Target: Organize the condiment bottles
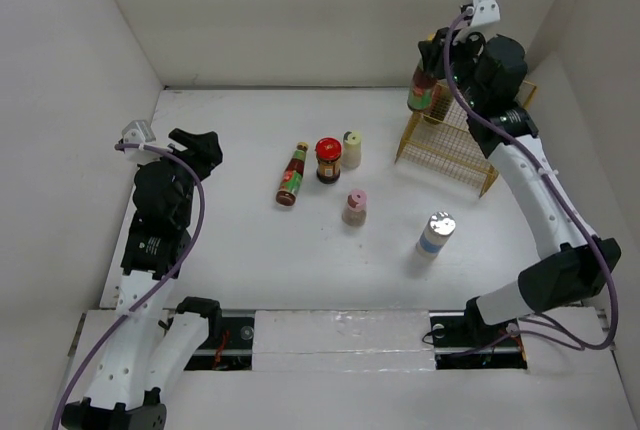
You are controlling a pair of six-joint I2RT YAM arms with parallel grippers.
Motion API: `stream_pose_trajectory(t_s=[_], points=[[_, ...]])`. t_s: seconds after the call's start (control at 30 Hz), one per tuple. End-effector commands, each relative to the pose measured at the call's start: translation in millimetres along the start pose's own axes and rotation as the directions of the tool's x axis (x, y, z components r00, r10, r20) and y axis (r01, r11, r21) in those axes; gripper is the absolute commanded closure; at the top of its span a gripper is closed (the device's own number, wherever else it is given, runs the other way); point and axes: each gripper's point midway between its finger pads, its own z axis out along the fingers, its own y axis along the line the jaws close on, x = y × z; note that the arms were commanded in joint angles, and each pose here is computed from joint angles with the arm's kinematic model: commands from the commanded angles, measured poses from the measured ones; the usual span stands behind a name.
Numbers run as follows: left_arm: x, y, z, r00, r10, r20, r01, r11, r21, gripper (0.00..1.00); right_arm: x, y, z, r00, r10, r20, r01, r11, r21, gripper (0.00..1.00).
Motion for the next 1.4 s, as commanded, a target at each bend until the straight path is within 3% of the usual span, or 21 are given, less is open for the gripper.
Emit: stream_pose_trajectory(t_s=[0.0,0.33,0.63,1.03,1.17,1.37], points=[[-17.2,-12.3,-2.7,0.999,-0.001,0.052,-0.001,0.999,0.04,0.4,-72.5,-5.7,-9.5,0.982,0.033,0.185,-0.04,0.998,0.037,0.87],[-10.7,-13.3,0.1,1.0,0.002,0.031,-0.003,0.999,0.053,0.4,-71.6,-130.5,-20.9,0.988,-0.014,0.151,-0.046,0.921,0.386,0.89],[-9.2,-17.8,2.4,1.0,0.01,0.023,-0.012,0.997,0.076,0.4,-85.3,-201.3,-3.1,0.979,-0.074,0.192,-0.033,0.864,0.502,0.89],[11.3,-20.5,17.5,0.998,0.043,-0.052,-0.038,0.994,0.098,0.4,-35.1,-241.9,22.6,0.988,-0.067,0.137,-0.015,0.854,0.521,0.89],[22.1,-21.3,25.1,0.993,0.073,-0.094,-0.062,0.992,0.109,0.36,-21.6,-246.4,27.0,0.989,-0.056,0.137,-0.022,0.86,0.51,0.89],[40.6,-21.7,38.1,0.976,0.126,-0.175,-0.105,0.987,0.123,0.33,54.5,-239.1,34.4,0.997,0.034,0.076,-0.067,0.866,0.496,0.89]])
